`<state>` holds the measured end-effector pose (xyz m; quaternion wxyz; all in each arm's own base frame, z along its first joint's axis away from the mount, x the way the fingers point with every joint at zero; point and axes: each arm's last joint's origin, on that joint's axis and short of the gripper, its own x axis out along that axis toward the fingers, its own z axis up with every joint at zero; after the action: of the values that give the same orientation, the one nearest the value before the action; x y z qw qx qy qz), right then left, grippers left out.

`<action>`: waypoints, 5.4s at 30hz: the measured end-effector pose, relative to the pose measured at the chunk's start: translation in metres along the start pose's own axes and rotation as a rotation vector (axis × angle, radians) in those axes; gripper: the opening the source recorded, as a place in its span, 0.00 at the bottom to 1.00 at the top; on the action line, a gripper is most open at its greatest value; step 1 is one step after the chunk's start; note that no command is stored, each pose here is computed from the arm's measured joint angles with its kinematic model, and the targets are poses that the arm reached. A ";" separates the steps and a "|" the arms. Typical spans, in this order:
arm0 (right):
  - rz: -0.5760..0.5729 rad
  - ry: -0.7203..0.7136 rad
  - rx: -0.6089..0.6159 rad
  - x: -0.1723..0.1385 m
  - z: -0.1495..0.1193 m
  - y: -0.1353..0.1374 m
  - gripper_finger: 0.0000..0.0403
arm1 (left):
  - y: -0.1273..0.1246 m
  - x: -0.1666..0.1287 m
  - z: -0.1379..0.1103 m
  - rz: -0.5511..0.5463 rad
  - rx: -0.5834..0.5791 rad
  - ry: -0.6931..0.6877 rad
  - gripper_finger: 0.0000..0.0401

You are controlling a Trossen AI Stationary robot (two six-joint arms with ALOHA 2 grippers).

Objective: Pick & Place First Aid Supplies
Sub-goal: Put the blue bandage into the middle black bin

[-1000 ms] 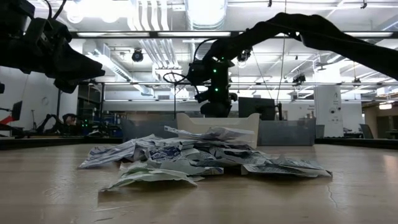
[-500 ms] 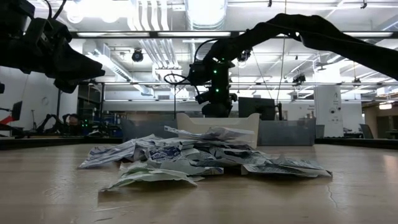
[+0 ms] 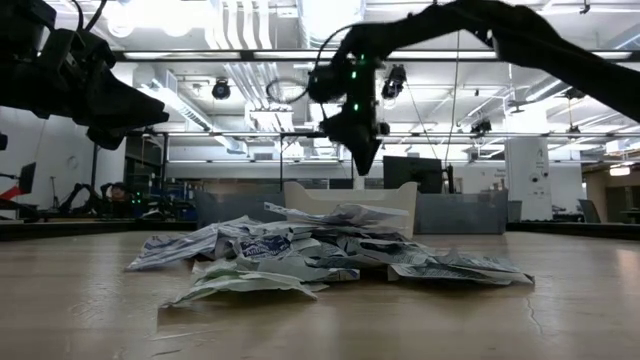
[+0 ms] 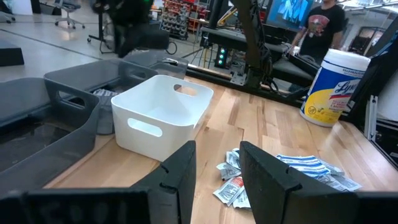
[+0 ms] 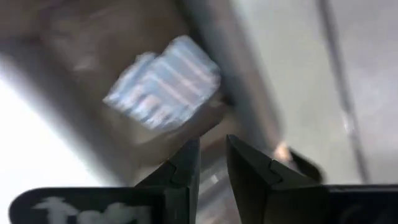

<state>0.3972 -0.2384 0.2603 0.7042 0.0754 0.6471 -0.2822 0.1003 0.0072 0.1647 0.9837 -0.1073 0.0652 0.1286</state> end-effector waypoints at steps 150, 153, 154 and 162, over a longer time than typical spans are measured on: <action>0.477 0.042 -0.005 0.012 -0.138 0.268 0.20 | 0.000 0.000 0.000 -0.001 -0.007 0.000 0.31; 0.476 0.042 -0.006 0.012 -0.138 0.268 0.17 | 0.000 0.000 0.000 -0.001 -0.007 0.000 0.31; 0.475 0.043 -0.006 0.012 -0.138 0.268 0.16 | 0.000 0.000 0.000 -0.001 -0.007 0.000 0.31; 0.473 0.046 -0.010 0.012 -0.139 0.267 0.12 | 0.000 0.000 0.000 -0.001 -0.006 0.000 0.31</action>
<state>0.4092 0.0452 0.1590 0.7361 0.2278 0.6288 -0.1044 0.1003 0.0071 0.1647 0.9834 -0.1103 0.0648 0.1284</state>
